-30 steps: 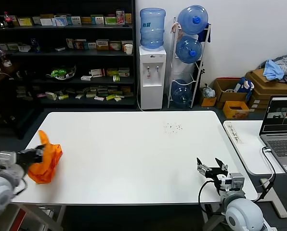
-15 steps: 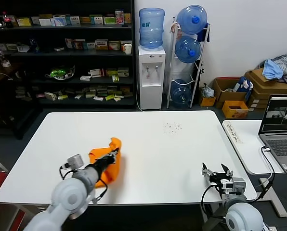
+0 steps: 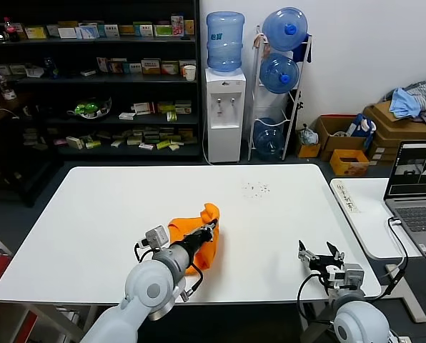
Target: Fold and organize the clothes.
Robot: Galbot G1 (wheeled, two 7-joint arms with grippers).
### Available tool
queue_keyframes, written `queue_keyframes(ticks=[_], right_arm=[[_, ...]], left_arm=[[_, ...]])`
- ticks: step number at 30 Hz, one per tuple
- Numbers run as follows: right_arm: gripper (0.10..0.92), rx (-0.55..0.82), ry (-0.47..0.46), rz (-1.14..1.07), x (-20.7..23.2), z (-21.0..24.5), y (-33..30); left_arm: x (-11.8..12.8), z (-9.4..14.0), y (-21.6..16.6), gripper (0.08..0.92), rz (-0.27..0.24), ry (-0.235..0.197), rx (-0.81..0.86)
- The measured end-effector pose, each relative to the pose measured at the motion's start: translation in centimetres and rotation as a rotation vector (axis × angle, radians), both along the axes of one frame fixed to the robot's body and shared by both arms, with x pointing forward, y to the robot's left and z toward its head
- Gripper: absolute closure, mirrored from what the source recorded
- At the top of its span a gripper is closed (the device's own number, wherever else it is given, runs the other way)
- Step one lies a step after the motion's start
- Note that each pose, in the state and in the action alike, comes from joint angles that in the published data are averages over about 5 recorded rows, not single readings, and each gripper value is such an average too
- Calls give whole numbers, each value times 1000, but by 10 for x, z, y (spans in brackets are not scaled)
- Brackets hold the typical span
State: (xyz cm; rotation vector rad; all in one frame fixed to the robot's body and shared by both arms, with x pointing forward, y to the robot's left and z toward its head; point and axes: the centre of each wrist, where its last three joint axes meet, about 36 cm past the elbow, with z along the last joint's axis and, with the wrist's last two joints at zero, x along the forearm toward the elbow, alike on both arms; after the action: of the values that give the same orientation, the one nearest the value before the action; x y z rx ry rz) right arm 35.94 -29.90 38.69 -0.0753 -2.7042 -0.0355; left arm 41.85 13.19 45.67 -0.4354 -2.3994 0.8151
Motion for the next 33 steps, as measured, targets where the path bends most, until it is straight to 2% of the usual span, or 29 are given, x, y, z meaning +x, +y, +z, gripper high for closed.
queue_keyframes(ticks=[8, 15, 20, 23, 25, 29, 33], right_arm=[[200, 0, -24, 7, 0, 4, -2], [200, 12, -48, 16, 2, 6, -2], [200, 23, -107, 37, 4, 13, -3], [200, 27, -153, 59, 4, 18, -3], [200, 30, -185, 75, 3, 20, -3], [200, 32, -247, 112, -2, 23, -3], [200, 26, -296, 141, -11, 21, -7]], left_arm=[[-6, -1, -17, 881, -40, 15, -9], [-4, 2, -22, 868, -55, -1, -15], [-5, 6, -21, 746, -56, -33, -40], [-7, 5, -14, 660, -50, -70, -47], [-11, 2, -6, 608, -46, -109, -42], [-23, -10, 14, 486, -24, -214, -11], [-39, -33, 44, 374, 44, -319, 36]])
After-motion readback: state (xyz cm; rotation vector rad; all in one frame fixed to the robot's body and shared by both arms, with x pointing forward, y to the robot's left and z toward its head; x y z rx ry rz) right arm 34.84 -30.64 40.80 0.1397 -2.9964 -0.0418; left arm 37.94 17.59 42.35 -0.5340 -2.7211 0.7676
